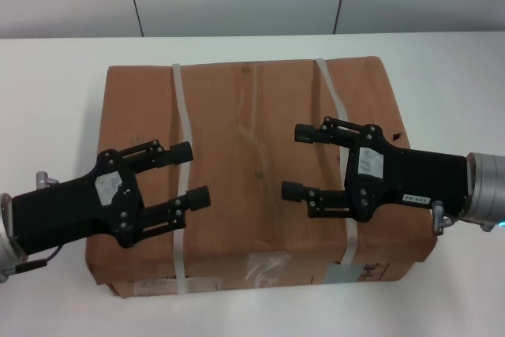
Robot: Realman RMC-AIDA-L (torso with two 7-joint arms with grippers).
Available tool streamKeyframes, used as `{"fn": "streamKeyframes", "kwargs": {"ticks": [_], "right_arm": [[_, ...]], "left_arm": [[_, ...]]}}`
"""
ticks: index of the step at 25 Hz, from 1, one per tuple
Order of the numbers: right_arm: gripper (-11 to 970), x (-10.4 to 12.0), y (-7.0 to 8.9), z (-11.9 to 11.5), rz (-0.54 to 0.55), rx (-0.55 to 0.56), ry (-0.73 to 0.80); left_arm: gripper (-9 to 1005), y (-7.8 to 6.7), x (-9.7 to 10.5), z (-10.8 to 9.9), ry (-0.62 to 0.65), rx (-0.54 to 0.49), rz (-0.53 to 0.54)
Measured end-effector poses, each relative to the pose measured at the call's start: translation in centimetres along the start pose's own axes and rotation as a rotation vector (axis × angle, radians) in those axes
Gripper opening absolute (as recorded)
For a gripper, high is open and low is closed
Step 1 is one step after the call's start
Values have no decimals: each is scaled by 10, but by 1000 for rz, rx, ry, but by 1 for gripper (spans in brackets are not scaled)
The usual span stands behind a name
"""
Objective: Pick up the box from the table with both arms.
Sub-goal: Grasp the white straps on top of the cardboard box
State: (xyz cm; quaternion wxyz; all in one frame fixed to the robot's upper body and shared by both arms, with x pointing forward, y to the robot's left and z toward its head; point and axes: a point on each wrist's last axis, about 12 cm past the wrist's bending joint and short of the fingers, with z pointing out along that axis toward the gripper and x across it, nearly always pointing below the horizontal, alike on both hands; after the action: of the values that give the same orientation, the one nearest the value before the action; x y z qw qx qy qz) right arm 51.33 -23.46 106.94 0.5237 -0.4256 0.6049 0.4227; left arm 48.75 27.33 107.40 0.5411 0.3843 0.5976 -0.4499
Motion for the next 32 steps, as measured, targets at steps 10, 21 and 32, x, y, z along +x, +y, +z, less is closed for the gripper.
{"fn": "streamKeyframes", "kwargs": {"ticks": [10, 21, 32], "right_arm": [[859, 1, 0, 1, -6, 4, 3], [857, 1, -5, -6, 7, 75, -27], [855, 10, -31, -37, 277, 394, -73]], "left_arm": [[676, 0, 0, 2, -2, 1, 7], [670, 1, 0, 1, -10, -20, 9], [666, 23, -4, -20, -78, -242, -161]]}}
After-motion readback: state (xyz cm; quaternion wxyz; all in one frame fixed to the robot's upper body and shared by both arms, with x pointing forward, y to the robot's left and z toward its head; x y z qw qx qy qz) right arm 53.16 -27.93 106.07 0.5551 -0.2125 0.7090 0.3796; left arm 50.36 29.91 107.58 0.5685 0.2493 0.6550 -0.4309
